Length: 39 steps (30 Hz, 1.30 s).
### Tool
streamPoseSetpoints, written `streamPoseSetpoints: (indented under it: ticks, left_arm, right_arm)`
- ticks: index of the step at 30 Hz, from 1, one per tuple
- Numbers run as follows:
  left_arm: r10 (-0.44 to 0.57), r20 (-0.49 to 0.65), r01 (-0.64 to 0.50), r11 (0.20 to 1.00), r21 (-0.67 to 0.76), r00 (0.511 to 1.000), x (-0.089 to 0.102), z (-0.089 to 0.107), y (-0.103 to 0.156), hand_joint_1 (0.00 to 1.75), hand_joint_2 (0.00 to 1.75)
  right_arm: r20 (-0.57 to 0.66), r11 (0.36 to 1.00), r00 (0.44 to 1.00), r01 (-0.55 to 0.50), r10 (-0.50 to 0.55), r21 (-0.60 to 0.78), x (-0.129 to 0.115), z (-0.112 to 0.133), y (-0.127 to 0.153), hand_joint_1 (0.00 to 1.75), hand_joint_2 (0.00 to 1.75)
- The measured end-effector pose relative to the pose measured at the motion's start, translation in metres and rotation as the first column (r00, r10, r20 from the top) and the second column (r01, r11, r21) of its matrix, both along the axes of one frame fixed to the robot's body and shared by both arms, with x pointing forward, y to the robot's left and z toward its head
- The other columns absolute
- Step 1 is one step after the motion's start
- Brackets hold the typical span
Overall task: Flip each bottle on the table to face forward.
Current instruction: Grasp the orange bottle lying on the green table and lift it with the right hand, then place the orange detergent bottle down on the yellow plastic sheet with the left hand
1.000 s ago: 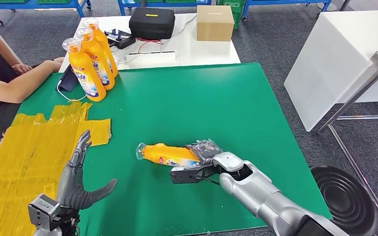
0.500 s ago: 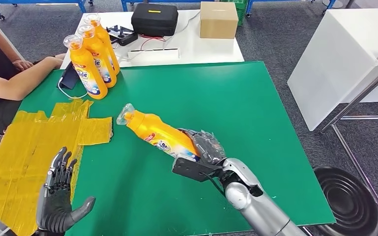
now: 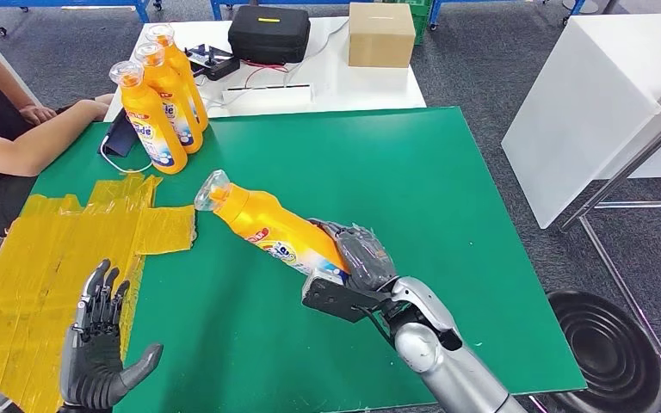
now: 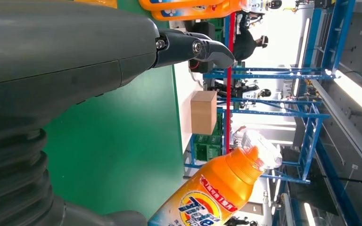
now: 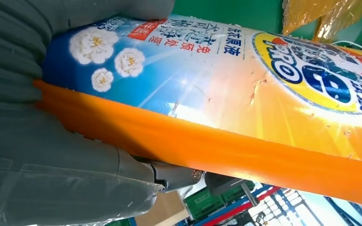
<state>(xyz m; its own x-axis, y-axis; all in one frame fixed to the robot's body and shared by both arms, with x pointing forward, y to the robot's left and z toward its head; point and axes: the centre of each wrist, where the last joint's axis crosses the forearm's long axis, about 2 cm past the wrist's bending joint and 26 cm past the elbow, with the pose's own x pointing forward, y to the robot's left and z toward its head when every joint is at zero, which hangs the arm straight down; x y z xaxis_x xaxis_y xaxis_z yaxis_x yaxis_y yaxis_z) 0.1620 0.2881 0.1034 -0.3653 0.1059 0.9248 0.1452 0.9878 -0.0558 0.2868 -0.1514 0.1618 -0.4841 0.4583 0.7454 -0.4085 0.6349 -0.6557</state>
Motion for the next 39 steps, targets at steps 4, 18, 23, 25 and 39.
streamPoseSetpoints:
  ticks: [4, 18, 23, 25, 39]
  left_arm:
    - [-0.003, -0.002, 0.003, 1.0, -0.003, 1.0, 0.0, 0.0, -0.001, 0.0, 1.75]
    - [-0.118, 0.035, 0.121, 0.982, -0.147, 0.992, 0.015, 0.014, -0.038, 0.0, 1.75]
    - [-0.131, 0.035, 0.135, 0.97, -0.203, 0.991, 0.013, 0.013, -0.035, 0.0, 1.75]
    - [-0.144, 0.033, 0.148, 0.962, -0.23, 0.989, 0.01, 0.011, -0.033, 0.0, 1.75]
    - [-0.227, 0.016, 0.219, 0.917, -0.333, 0.974, 0.003, 0.005, -0.029, 0.0, 1.75]
  right_arm:
    - [-0.001, 1.0, 1.0, -0.006, 0.006, 0.007, 0.0, 0.001, 0.003, 1.75, 1.75]
    - [-0.064, 0.95, 0.95, -0.3, 0.306, 0.086, -0.028, 0.016, 0.117, 1.75, 1.75]
    - [-0.058, 0.933, 0.932, -0.355, 0.358, 0.065, -0.028, 0.018, 0.129, 1.75, 1.75]
    - [-0.055, 0.927, 0.926, -0.371, 0.374, 0.054, -0.029, 0.018, 0.132, 1.75, 1.75]
    - [-0.053, 0.89, 0.888, -0.456, 0.456, 0.006, -0.038, 0.012, 0.147, 1.75, 1.75]
